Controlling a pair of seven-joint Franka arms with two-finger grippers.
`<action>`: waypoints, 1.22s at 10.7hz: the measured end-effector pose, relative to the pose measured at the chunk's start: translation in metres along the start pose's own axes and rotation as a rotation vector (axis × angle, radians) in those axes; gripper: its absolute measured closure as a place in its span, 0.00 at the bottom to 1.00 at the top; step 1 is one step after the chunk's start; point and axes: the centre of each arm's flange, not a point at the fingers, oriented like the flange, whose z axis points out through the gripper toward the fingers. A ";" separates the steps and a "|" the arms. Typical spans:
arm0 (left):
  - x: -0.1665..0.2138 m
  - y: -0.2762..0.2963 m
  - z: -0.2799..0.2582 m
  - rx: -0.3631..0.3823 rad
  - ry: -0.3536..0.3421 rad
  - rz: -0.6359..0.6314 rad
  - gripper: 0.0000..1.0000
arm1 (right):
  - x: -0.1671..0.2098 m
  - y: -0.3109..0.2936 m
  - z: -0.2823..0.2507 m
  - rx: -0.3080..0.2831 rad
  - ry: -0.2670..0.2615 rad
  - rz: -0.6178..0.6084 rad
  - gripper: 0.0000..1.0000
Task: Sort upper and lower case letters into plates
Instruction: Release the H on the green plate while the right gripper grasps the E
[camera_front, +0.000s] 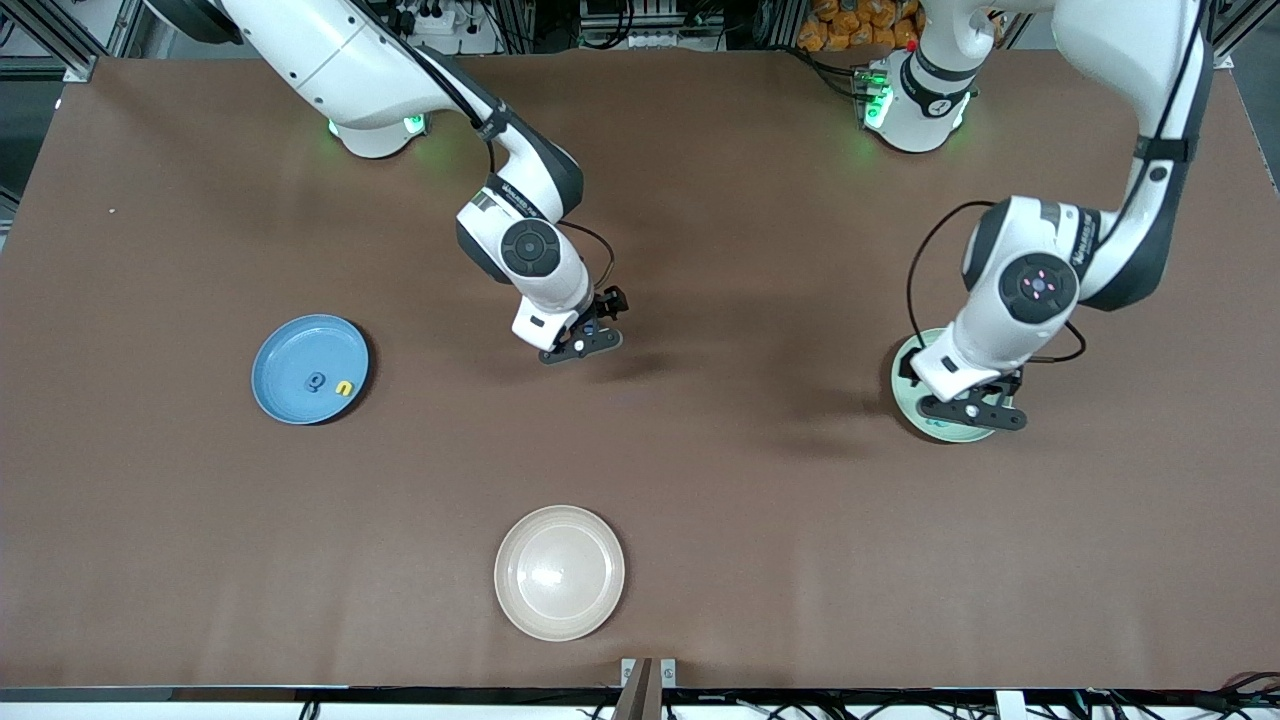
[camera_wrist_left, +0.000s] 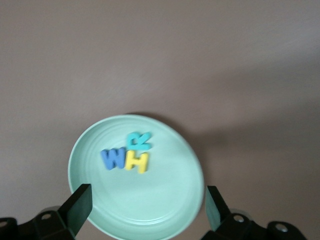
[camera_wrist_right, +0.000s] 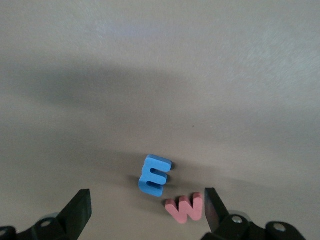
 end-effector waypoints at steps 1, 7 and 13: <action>0.003 0.015 -0.020 -0.012 0.033 0.011 0.00 | -0.001 -0.002 0.005 0.004 0.001 0.028 0.00; 0.013 0.041 -0.061 -0.059 0.106 0.014 0.00 | 0.001 -0.012 0.016 0.020 0.005 0.130 0.00; 0.015 0.053 -0.067 -0.076 0.114 0.022 0.00 | 0.003 -0.012 0.028 0.018 0.007 0.120 0.03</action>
